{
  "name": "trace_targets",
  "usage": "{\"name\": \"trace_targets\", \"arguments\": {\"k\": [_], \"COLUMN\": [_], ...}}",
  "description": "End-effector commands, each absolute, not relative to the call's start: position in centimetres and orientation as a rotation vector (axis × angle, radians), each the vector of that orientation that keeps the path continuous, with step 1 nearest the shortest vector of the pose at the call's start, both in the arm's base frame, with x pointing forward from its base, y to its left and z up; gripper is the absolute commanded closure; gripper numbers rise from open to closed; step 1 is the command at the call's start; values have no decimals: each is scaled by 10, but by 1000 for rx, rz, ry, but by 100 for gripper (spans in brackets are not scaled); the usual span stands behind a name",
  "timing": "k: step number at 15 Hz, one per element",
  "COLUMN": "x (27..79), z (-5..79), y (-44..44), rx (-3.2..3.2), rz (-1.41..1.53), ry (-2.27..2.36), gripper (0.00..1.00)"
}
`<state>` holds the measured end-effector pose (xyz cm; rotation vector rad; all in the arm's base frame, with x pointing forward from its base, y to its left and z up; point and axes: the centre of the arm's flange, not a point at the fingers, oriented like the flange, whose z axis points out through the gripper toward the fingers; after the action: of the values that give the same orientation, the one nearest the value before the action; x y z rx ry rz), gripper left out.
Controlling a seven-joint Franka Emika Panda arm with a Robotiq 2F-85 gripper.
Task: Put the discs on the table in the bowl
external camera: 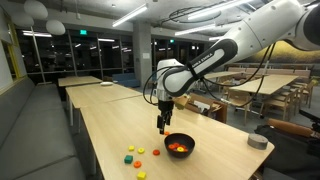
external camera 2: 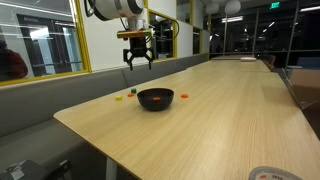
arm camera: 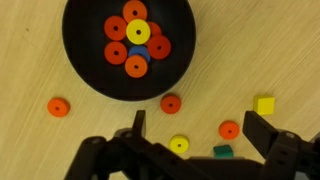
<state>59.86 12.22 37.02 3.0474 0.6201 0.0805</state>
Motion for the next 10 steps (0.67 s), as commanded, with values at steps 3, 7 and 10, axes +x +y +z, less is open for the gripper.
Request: {"name": "trace_targets", "arguments": {"k": [3,7,10], "x": [641,654,663], "z": [343,324,318], "y": [121,103,87], "rx": [3017,2972,2961], "rz": [13,-44,-69], "ry": [853,963,1001], "gripper": [0,0,0]}}
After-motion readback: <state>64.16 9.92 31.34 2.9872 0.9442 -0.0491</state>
